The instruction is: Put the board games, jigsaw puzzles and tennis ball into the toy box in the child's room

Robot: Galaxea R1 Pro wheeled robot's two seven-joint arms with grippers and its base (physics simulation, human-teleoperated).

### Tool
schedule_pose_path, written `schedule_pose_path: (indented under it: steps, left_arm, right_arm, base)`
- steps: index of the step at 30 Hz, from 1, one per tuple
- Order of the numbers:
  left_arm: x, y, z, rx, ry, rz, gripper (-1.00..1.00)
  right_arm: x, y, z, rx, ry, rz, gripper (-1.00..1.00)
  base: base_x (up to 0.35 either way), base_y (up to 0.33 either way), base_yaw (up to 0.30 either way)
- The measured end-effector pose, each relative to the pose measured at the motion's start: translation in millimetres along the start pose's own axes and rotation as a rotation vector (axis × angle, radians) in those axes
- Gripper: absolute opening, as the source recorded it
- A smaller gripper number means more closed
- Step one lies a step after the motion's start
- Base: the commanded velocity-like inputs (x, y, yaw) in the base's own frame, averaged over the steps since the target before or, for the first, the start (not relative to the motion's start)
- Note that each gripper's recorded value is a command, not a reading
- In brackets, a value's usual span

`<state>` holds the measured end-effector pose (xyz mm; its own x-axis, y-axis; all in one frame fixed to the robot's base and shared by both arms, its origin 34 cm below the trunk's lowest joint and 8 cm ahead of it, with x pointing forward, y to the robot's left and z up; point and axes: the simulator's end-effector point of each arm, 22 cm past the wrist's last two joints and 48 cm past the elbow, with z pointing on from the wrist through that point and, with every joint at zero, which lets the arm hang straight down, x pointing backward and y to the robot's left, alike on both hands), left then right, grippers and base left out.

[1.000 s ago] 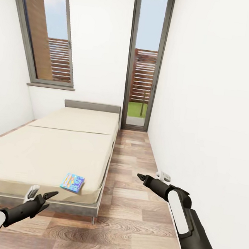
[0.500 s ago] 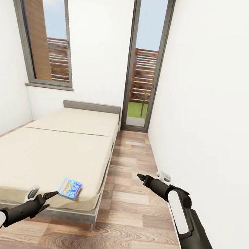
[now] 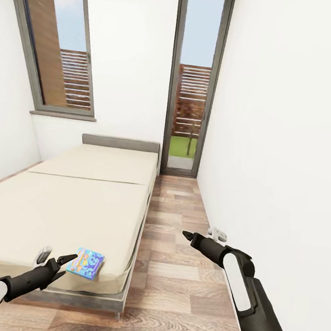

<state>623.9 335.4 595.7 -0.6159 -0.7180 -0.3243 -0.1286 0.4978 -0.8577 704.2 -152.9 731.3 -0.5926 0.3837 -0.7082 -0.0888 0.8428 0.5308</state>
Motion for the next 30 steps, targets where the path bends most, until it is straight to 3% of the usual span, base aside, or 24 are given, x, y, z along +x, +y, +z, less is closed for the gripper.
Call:
schedule_pose_path:
  steps: [19,30]
  left_arm:
    - [-2,-13,-1.9,0.062,-0.001,0.002,1.00]
    - [8,6,3.4,0.066,-0.001,0.002,1.00]
  right_arm:
    - [1,0,0.3,0.001,0.001,0.001,1.00]
    - [19,-12,7.5,0.001,0.001,0.000,1.00]
  base:
    - [0.010,0.000,0.000]
    - [0.000,0.000,0.000]
